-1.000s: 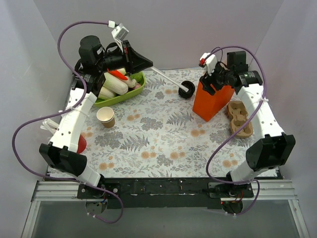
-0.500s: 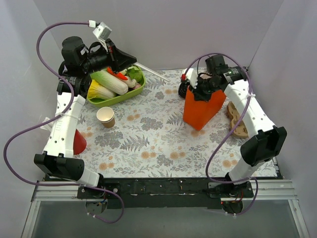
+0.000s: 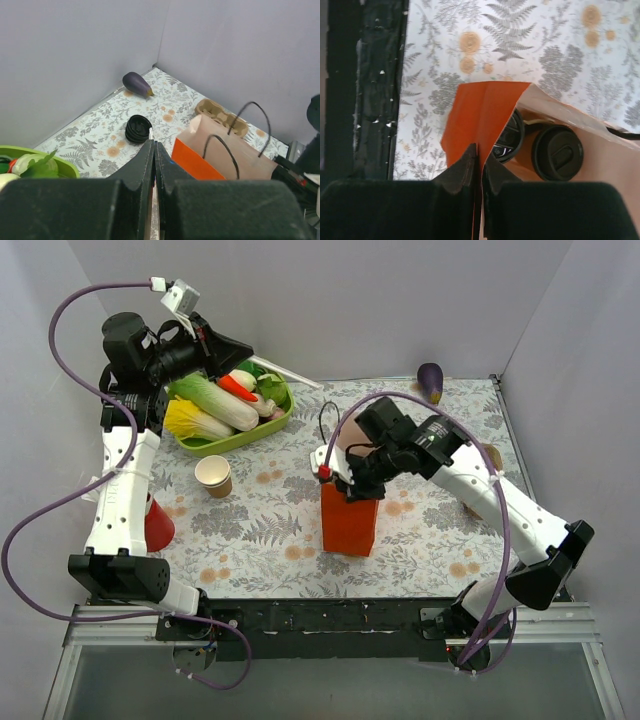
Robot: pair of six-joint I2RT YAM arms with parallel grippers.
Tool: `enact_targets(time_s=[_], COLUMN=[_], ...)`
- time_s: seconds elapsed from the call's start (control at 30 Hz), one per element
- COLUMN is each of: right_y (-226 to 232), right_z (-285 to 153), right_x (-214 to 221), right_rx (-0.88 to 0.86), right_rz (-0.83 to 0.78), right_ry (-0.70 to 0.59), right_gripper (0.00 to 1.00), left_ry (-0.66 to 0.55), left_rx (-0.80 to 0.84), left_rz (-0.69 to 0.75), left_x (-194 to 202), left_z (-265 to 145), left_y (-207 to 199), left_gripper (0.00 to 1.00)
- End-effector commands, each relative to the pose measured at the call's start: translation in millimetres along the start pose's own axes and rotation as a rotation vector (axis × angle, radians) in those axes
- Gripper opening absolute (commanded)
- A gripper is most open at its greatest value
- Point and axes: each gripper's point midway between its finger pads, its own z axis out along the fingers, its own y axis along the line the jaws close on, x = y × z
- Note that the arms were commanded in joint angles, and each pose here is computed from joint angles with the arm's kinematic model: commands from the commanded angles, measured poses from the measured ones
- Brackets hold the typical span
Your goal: Pack the takeout coffee
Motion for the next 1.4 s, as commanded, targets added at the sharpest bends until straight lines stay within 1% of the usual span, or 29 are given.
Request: enact_targets(time_s=[0.0, 0.03, 0.1, 0.13, 0.17, 0.23, 0.27, 0.33, 0.37, 0.47, 0.53, 0.57, 0.6, 0.63, 0.7, 0.73, 0.77, 0.8, 0.83, 0.87, 0.9, 0.93, 0.97, 1.0, 1.1, 1.23, 1.3, 1.33, 1.37], right_y=[27.6, 30.0, 29.1, 25.5, 22.5, 15.0, 11.9, 7.8, 3.4, -17.7, -34.6, -49.2, -55.9, -63.3, -78.0, -88.0, -100.9, -106.8, -116.3, -124.8, -129.7, -135.9, -141.4, -143.6, -141.6, -119.1, -118.8, -118.8, -120.1], right_z=[10.5, 9.7, 1.8, -7.7, -15.0, -38.5, -47.3, -71.7, -80.4, -117.5, -134.8, -147.4, -152.2, -153.5, -164.1, -162.9, -174.9, -177.5, -166.0, -180.6, -178.2, -161.5, -165.9, -171.0, -161.3, -147.0, -145.1, -145.2, -146.4], right_x=[-0.2, 1.4, -6.8, -14.8, -21.1, -39.7, -45.7, -58.4, -66.7, -87.8, -81.7, -90.0, -87.2, -76.3, -68.9, -61.7, -48.3, -38.2, -30.7, -22.8, -17.4, -5.9, -1.5, -7.2, -17.1, -28.1, -27.7, -26.8, -28.1], right_rx=[-0.079, -0.078, -0.056, -0.014, 0.018, 0.104, 0.141, 0.232, 0.275, 0.469, 0.624, 0.724, 0.777, 0.834, 0.914, 0.93, 0.97, 0.971, 0.919, 0.94, 0.923, 0.865, 0.864, 0.857, 0.775, 0.656, 0.661, 0.667, 0.672], right_rz=[-0.023, -0.025, -0.035, -0.054, -0.063, -0.109, -0.122, -0.145, -0.164, -0.205, -0.184, -0.199, -0.195, -0.185, -0.148, -0.11, -0.023, 0.034, 0.093, 0.18, 0.232, 0.293, 0.357, 0.366, 0.376, 0.317, 0.316, 0.322, 0.321], right_ry=[-0.022, -0.019, -0.043, -0.069, -0.088, -0.143, -0.161, -0.205, -0.234, -0.304, -0.296, -0.339, -0.339, -0.313, -0.295, -0.273, -0.271, -0.259, -0.261, -0.274, -0.268, -0.234, -0.253, -0.28, -0.328, -0.388, -0.405, -0.407, -0.412], right_gripper=[0.21, 0.31, 0.43, 0.57, 0.61, 0.68, 0.71, 0.74, 0.79, 0.82, 0.86, 0.88, 0.91, 0.94, 0.94, 0.93, 0.93, 0.93, 0.93, 0.93, 0.93, 0.93, 0.92, 0.92, 0.91, 0.9, 0.9, 0.9, 0.9], left_ry=[-0.066, -0.072, -0.078, -0.088, -0.092, -0.123, -0.126, -0.13, -0.121, -0.073, -0.033, -0.02, -0.017, 0.018, 0.015, 0.052, 0.046, 0.08, 0.088, 0.098, 0.127, 0.132, 0.146, 0.19, 0.235, 0.299, 0.348, 0.364, 0.362], left_rx=[-0.012, -0.01, 0.015, 0.031, 0.047, 0.107, 0.133, 0.188, 0.209, 0.284, 0.327, 0.346, 0.356, 0.379, 0.402, 0.418, 0.421, 0.422, 0.445, 0.449, 0.451, 0.477, 0.477, 0.458, 0.466, 0.482, 0.511, 0.515, 0.505], left_rz=[0.082, 0.08, 0.074, 0.061, 0.053, 0.075, 0.046, 0.06, 0.058, 0.052, 0.079, 0.095, 0.151, 0.121, 0.185, 0.183, 0.219, 0.195, 0.23, 0.24, 0.224, 0.289, 0.315, 0.318, 0.37, 0.399, 0.405, 0.393, 0.381], left_x=[-27.7, -29.2, -31.4, -35.4, -37.0, -49.7, -51.3, -57.4, -55.4, -44.4, -35.7, -33.5, -32.2, -23.6, -32.6, -18.9, -24.2, -14.4, -7.7, -4.1, 5.3, 12.6, 18.3, 32.2, 51.9, 78.9, 98.1, 105.5, 105.5], left_z=[-15.5, -15.2, -15.1, -15.0, -13.4, -13.1, -11.4, -9.8, -7.7, -5.3, -6.8, -7.0, -5.6, -1.5, 1.9, 11.5, 12.5, 14.3, 20.6, 22.6, 23.2, 27.6, 28.7, 29.1, 33.9, 42.9, 46.2, 50.5, 54.2], left_y=[-15.2, -14.9, -18.7, -21.9, -23.1, -34.6, -37.8, -49.8, -52.1, -63.1, -70.5, -73.4, -74.1, -79.2, -91.4, -92.3, -97.7, -98.8, -102.7, -105.7, -108.3, -116.3, -120.1, -118.2, -122.6, -129.6, -133.7, -137.9, -137.5], left_gripper=[0.0, 0.0, 0.0, 0.0, 0.0, 0.0, 0.0, 0.0, 0.0, 0.0, 0.0, 0.0, 0.0, 0.0, 0.0, 0.0, 0.0, 0.0, 0.0, 0.0, 0.0, 0.0, 0.0, 0.0, 0.0, 0.0, 0.01, 0.14, 0.33])
